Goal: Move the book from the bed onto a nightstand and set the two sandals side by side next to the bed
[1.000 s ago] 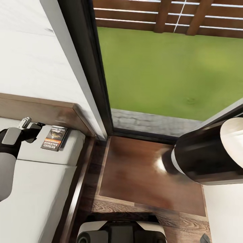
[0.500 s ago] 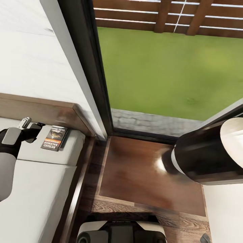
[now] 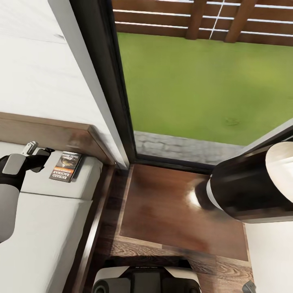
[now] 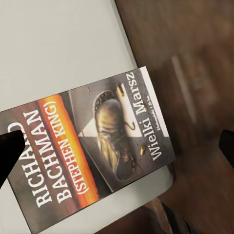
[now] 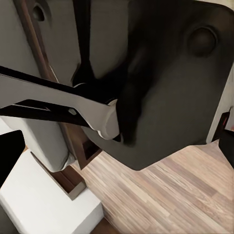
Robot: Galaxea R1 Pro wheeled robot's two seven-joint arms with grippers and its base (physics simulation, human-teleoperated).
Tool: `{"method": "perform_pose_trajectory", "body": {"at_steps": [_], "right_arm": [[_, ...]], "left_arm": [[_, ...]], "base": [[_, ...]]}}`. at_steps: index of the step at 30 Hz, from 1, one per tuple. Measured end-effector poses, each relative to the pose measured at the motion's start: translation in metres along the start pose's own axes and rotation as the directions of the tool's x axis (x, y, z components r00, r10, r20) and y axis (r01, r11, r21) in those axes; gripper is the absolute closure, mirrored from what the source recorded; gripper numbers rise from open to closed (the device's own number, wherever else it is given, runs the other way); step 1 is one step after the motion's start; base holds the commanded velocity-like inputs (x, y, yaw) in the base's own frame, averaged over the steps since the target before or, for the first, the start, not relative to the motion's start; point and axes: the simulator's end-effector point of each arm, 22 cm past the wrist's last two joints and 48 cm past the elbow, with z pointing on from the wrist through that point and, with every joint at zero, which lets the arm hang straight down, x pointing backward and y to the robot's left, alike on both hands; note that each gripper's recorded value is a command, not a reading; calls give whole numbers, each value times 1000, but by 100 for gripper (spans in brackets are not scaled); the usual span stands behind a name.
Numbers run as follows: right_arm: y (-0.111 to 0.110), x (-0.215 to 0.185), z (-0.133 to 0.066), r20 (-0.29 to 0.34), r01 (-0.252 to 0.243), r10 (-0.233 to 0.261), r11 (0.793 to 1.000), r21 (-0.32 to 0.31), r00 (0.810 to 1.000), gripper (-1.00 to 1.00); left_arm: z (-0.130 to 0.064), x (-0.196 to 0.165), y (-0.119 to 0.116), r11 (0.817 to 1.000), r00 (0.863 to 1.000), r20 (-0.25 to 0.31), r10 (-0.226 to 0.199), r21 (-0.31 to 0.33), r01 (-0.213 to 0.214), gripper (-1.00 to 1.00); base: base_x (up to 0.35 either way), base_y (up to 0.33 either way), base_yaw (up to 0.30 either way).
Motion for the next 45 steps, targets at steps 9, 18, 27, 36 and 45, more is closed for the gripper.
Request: {"method": "perform_pose_trajectory", "body": {"at_steps": [9,18,27,36,45], "right_arm": [[0,0,0,0,0,0,1000,2,1000,-100],[-4,-3,4,0,0,0,1000,1,1000,-100],[-12,-8,12,0,0,0,1000,0,1000,-100],[-21,-12,20,0,0,0,1000,0,1000,-100],[-29,-17,29,1,0,0,1000,0,1000,-100]], "left_arm": [[0,0,0,1000,1000,0,1,-1,-1,-100],[6,2,1,1000,1000,0,1,-1,-1,-100],[17,6,4,1000,1000,1,1,-1,-1,-100],[28,11,7,1000,1000,2,1,0,-1,-100],[40,16,10,1000,1000,2,1,0,-1,-100]], "base": [[0,0,0],[0,0,0],[0,0,0],[0,0,0],[0,0,0]]}}
